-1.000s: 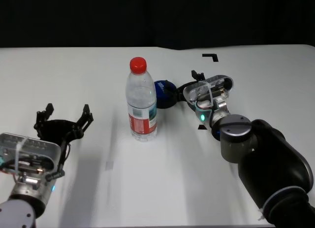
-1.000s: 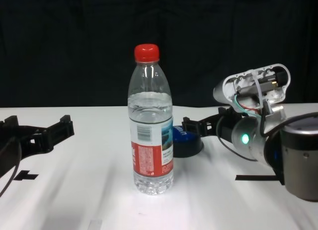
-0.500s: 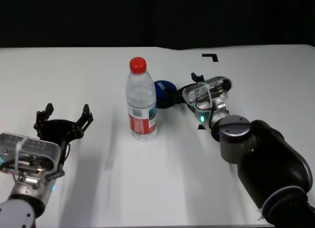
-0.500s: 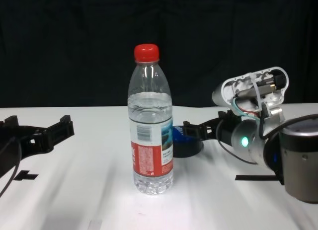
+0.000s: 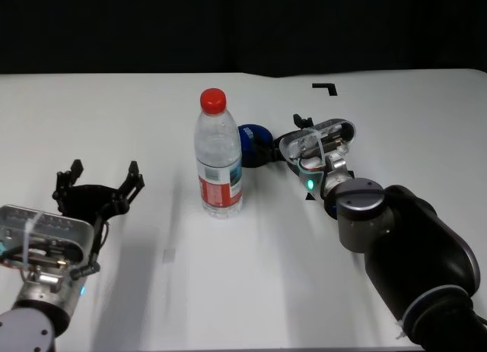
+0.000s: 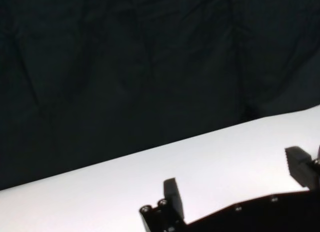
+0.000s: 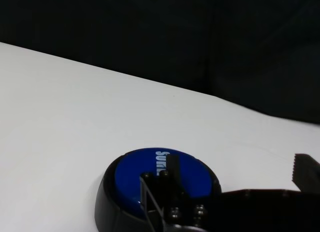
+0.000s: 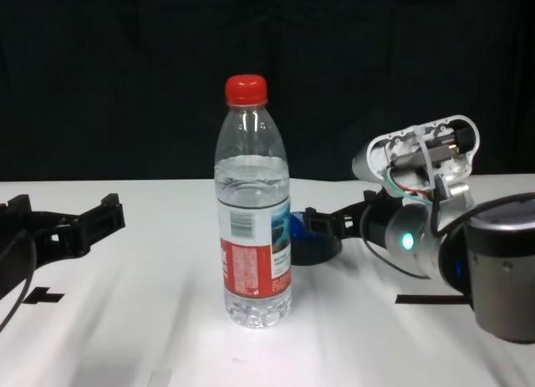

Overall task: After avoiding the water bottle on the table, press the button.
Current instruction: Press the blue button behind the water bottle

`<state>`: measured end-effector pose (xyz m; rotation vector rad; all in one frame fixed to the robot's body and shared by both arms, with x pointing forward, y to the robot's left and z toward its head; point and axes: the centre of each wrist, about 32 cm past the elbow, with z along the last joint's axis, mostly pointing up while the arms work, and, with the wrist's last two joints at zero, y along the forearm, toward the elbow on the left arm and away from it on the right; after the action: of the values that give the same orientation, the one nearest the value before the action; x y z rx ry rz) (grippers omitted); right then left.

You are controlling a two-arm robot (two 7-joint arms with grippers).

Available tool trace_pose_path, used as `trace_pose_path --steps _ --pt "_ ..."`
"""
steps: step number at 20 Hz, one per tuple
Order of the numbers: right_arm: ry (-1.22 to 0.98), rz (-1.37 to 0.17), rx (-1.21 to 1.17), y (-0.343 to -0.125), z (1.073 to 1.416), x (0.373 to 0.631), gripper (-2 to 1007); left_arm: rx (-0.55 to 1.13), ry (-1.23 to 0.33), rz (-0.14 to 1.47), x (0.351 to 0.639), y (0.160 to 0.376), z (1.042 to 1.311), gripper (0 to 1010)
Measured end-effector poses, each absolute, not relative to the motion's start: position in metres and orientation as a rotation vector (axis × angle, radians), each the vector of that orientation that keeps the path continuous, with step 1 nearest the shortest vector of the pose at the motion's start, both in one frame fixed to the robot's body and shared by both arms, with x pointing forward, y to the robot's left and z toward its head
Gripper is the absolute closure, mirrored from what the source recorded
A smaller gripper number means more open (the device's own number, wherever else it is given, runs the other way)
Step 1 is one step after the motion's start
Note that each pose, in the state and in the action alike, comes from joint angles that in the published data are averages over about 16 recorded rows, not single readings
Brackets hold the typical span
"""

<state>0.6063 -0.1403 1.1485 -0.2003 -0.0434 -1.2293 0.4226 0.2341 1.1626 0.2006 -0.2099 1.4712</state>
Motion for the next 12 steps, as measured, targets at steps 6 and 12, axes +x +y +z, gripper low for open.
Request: trace_pose_path --steps 6,12 --pt "-0.048 -1.231 -0.188 -0.14 1.152 0.607 2 0.201 -0.21 1.471 0.423 0.234 1.163 7" --pt "-0.058 -1.236 -0.153 -0.141 1.159 0.606 2 0.201 -0.21 1.471 0.423 0.234 1.163 7"
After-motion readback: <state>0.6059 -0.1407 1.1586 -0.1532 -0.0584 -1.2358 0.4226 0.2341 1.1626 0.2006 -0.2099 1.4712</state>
